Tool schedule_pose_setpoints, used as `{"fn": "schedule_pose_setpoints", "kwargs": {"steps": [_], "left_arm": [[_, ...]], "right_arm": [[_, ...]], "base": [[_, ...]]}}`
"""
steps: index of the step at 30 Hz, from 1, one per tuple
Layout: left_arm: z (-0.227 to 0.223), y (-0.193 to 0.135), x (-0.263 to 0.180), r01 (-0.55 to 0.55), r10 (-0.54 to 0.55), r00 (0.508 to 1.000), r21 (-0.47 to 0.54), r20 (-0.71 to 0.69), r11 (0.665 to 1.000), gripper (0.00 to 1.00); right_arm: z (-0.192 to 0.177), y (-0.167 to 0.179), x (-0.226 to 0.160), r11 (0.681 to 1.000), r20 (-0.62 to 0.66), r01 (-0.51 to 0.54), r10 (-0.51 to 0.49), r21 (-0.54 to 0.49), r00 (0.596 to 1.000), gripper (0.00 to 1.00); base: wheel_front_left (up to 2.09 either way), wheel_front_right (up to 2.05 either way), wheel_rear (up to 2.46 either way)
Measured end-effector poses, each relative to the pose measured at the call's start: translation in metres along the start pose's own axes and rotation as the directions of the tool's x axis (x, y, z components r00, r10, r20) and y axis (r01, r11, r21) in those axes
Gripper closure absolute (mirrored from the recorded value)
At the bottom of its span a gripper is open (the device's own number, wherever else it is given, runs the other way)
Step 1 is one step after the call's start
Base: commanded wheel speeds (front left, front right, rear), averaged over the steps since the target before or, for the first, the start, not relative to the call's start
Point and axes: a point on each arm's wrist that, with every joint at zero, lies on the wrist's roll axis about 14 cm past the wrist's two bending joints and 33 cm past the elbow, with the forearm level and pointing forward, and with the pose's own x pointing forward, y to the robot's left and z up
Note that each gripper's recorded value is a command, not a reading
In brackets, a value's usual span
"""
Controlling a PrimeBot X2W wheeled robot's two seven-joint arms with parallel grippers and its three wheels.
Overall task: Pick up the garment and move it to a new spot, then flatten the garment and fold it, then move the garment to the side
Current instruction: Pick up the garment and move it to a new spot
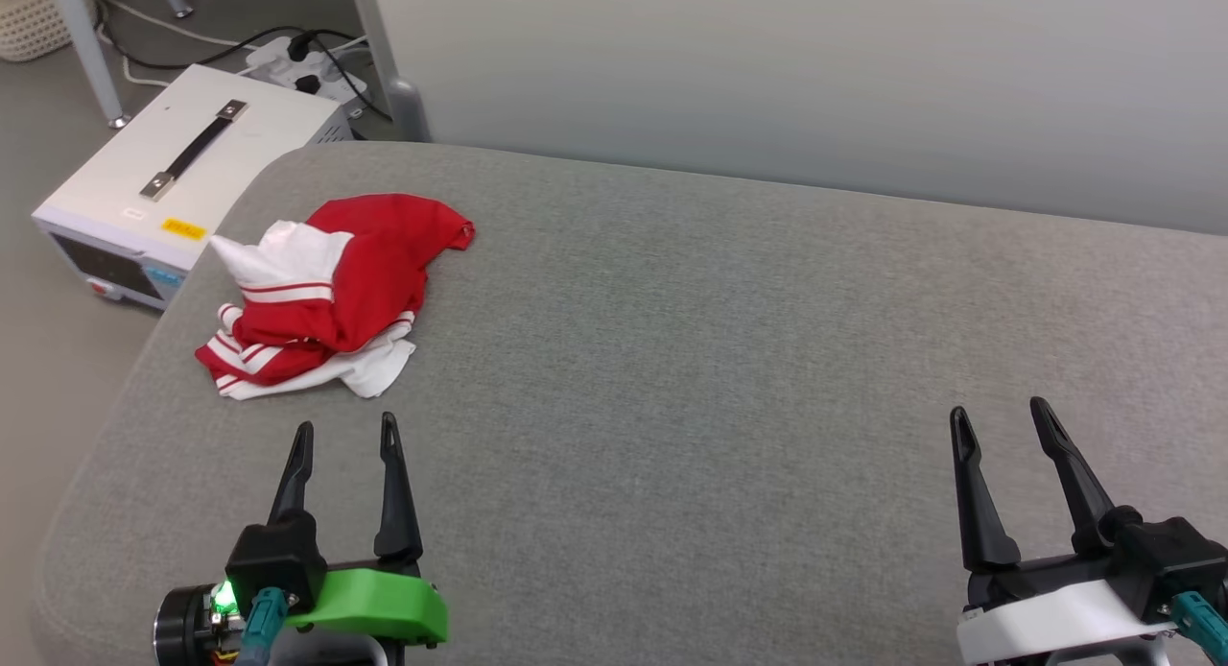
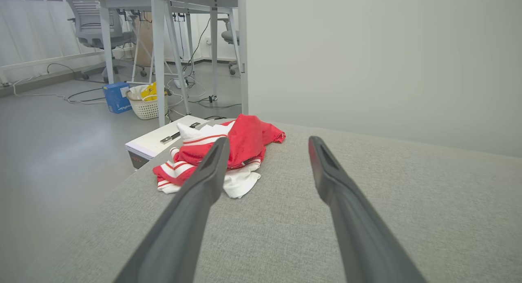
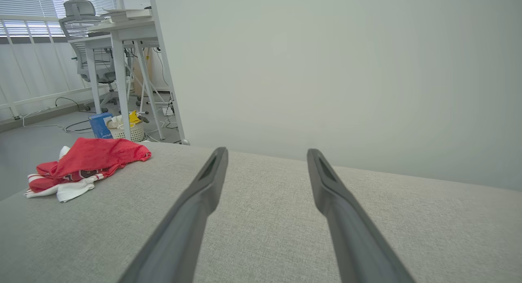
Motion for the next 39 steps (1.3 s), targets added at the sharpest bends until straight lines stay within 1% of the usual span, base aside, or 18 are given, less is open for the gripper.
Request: {"fn": "schedule_pose_setpoints", "kwargs": {"steps": [5, 12, 17, 23, 27, 31, 36, 39], "left_arm": [[0.002, 0.027, -0.010, -0.086, 0.086, 0.996, 0.008, 0.004, 0.996, 0.00], [0.003, 0.060, -0.027, -0.193, 0.193, 0.981, 0.014, -0.001, 0.981, 0.00], [0.004, 0.082, -0.041, -0.267, 0.267, 0.964, 0.011, -0.005, 0.964, 0.00], [0.006, 0.108, -0.059, -0.352, 0.352, 0.936, 0.023, -0.005, 0.936, 0.00], [0.007, 0.118, -0.067, -0.384, 0.385, 0.923, 0.031, -0.005, 0.923, 0.00], [0.006, 0.121, -0.070, -0.394, 0.395, 0.919, 0.032, -0.011, 0.918, 0.00], [-0.003, 0.123, -0.068, -0.384, 0.384, 0.923, -0.009, -0.040, 0.923, 0.00], [0.005, 0.131, -0.052, -0.363, 0.362, 0.932, -0.017, -0.011, 0.932, 0.00]], "right_arm": [[-0.007, 0.021, 0.012, 0.997, -0.007, -0.068, 0.069, 0.021, 0.998, 0.00], [-0.016, 0.053, 0.024, 0.985, -0.021, -0.168, 0.169, 0.043, 0.985, 0.00], [-0.022, 0.074, 0.032, 0.971, -0.029, -0.233, 0.235, 0.056, 0.972, 0.00], [-0.028, 0.093, 0.037, 0.955, -0.035, -0.287, 0.291, 0.075, 0.956, 0.00], [-0.030, 0.102, 0.039, 0.946, -0.038, -0.314, 0.318, 0.085, 0.947, 0.00], [-0.032, 0.107, 0.040, 0.941, -0.041, -0.327, 0.332, 0.088, 0.942, 0.00], [-0.036, 0.107, 0.039, 0.940, -0.051, -0.328, 0.334, 0.091, 0.941, 0.00], [-0.040, 0.110, 0.040, 0.937, -0.058, -0.339, 0.344, 0.083, 0.937, 0.00]], "base": [[0.00, 0.00, 0.00], [0.00, 0.00, 0.00], [0.00, 0.00, 0.00], [0.00, 0.00, 0.00], [0.00, 0.00, 0.00], [0.00, 0.00, 0.00], [0.00, 0.00, 0.00], [0.00, 0.00, 0.00]]}}
